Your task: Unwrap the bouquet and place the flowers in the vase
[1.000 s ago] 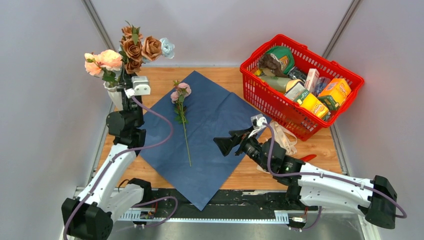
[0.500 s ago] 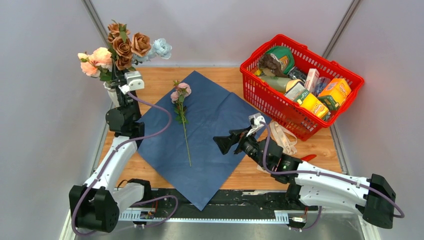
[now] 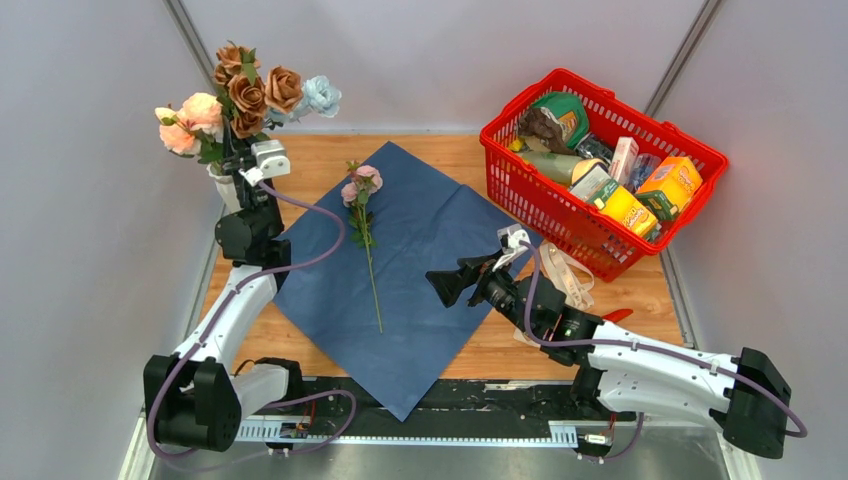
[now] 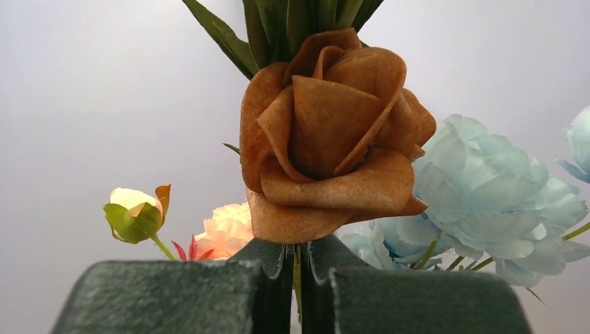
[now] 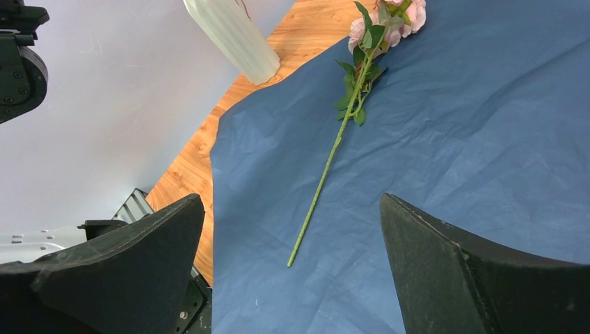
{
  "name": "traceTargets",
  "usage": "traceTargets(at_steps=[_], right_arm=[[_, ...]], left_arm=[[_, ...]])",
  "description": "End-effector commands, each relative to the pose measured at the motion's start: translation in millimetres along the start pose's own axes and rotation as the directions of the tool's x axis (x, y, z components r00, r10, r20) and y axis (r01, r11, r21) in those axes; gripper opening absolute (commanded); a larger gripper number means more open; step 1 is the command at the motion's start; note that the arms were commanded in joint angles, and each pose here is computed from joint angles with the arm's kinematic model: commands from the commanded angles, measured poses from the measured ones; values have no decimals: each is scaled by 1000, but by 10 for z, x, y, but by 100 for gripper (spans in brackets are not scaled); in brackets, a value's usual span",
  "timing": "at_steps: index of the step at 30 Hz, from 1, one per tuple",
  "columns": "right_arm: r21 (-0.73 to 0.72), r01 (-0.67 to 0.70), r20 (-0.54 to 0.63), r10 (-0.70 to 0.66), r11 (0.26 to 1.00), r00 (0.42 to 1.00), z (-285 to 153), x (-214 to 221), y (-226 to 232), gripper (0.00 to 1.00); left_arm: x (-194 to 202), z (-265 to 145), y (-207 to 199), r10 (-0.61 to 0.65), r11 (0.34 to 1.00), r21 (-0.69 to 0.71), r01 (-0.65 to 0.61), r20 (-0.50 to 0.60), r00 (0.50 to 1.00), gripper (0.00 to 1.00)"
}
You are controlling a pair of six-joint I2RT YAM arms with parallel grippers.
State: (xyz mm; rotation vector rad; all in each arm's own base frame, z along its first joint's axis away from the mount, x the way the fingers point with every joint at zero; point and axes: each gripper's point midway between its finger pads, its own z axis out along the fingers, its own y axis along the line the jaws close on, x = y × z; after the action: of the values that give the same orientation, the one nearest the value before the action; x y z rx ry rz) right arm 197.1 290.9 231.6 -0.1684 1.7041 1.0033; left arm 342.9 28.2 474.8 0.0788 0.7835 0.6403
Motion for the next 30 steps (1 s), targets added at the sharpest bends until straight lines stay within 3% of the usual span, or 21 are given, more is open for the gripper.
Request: traceTargets(at_steps=[1,21,25,30], right_arm=[[-43,-6,47,8,999,999,17,-153,108,100],[-34,8,72,-5,999,997,-72,-177,21,100],[-38,16,75,-13,999,997,-60,-223,55,100],[-44,-1,75,5,999,997,-71,-196,46,100]], left_arm=[[-50,-26,116,39,999,-36,-38,26,999,0],[190,-43,-3,76,996,-42,-76,0,997,0],[299,-114,41,34,997,-73,-39,-59,998,0],[573,-312,-148,-13,1000,17,16,-184,983,0]])
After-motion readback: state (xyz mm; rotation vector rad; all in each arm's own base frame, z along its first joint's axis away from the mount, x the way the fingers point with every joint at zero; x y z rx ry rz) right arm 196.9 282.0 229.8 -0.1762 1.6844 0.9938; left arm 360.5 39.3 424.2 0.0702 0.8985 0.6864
